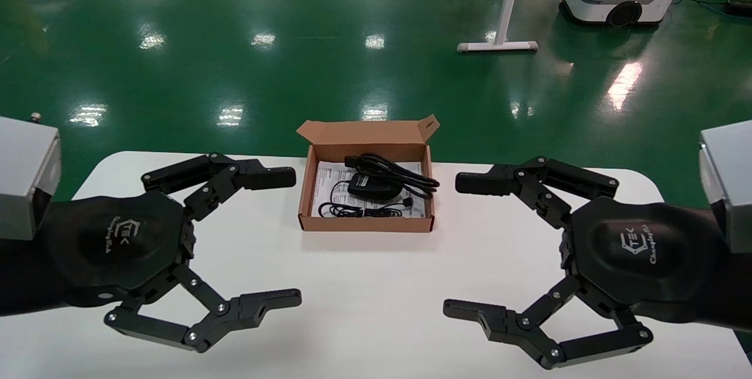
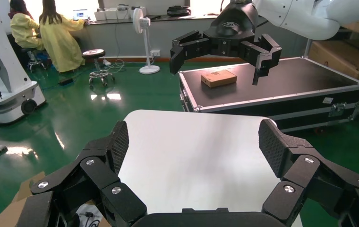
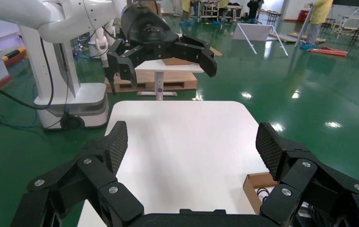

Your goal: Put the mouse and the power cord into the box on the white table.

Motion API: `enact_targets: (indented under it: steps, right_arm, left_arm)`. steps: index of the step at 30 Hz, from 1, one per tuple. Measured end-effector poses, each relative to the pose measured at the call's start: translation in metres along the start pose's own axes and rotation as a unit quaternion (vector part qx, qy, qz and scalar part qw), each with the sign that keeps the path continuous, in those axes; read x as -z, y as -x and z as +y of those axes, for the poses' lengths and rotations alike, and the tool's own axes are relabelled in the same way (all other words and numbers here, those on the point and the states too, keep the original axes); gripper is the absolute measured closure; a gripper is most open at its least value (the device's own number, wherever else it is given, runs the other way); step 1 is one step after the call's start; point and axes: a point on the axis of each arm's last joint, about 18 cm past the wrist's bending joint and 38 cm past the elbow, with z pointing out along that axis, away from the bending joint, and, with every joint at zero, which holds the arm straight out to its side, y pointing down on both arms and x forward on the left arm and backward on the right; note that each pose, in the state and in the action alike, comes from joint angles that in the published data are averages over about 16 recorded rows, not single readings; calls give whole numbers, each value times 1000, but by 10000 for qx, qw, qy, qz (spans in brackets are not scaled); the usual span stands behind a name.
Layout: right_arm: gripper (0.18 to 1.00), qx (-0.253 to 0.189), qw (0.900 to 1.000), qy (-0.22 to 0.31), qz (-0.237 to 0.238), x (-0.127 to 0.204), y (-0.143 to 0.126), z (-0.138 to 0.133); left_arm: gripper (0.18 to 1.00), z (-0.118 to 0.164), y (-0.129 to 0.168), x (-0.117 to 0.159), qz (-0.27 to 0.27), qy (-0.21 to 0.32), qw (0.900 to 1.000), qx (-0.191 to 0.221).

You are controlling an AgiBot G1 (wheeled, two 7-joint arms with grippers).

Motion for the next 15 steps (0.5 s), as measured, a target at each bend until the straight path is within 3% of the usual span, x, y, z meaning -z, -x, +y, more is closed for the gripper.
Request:
enact_targets:
  steps: [15]
  right_arm:
    - [178, 0, 10000, 0, 0, 0, 0, 0]
  left_arm:
    - [184, 0, 0, 0, 0, -1, 10000, 0]
